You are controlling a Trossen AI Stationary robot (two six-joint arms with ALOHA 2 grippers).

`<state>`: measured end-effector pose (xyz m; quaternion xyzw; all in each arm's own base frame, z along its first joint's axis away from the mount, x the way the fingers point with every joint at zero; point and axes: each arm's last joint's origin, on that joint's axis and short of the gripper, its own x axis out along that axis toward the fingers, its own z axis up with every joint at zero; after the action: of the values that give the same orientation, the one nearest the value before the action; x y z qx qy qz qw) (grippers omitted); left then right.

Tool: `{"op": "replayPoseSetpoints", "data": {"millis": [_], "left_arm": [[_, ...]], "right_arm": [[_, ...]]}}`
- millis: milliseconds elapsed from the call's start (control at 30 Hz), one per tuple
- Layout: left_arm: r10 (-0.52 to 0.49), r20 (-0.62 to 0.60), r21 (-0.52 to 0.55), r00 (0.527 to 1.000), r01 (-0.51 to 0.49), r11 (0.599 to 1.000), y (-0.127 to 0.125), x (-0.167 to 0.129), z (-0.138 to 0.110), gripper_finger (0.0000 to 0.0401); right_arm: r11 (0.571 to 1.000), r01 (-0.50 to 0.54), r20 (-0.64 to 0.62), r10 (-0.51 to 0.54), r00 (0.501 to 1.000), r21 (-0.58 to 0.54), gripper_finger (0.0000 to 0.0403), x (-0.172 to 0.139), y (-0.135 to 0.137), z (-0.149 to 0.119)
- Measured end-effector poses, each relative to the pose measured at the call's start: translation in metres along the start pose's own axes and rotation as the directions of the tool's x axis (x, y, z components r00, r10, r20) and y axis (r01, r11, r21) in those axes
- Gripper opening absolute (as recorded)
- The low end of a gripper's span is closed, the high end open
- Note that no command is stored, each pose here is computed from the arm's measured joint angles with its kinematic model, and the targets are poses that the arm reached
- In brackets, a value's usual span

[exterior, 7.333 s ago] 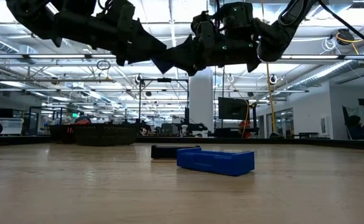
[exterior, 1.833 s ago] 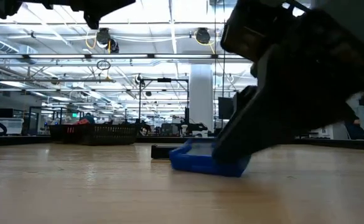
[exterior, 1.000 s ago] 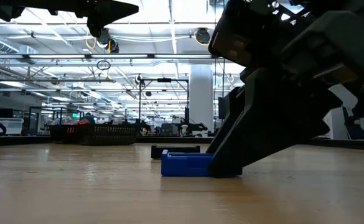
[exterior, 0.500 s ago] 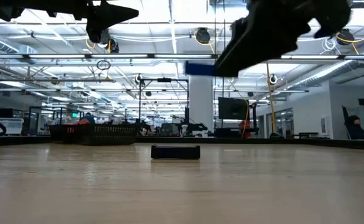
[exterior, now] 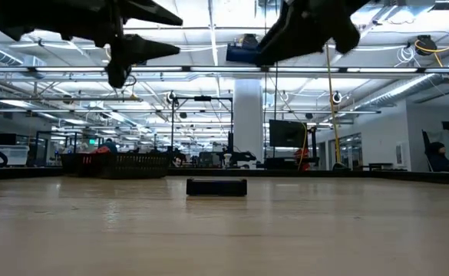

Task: Pick & Place Office items
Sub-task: Put the blue timer into the black bin

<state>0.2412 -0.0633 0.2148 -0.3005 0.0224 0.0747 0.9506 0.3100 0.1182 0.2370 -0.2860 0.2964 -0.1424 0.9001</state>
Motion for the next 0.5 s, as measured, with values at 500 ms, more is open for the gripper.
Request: {"op": "replayPoseSetpoints", "data": {"millis": [500], "left_arm": [[-0.092, -0.1, 0.02, 0.991, 0.095, 0.995, -0.004, 0.039, -0.014, 0.0235]], "right_arm": [[0.988, 0.082, 0.076, -0.072, 0.994, -0.129, 0.015, 0.016, 0.01, 0.009]]}}
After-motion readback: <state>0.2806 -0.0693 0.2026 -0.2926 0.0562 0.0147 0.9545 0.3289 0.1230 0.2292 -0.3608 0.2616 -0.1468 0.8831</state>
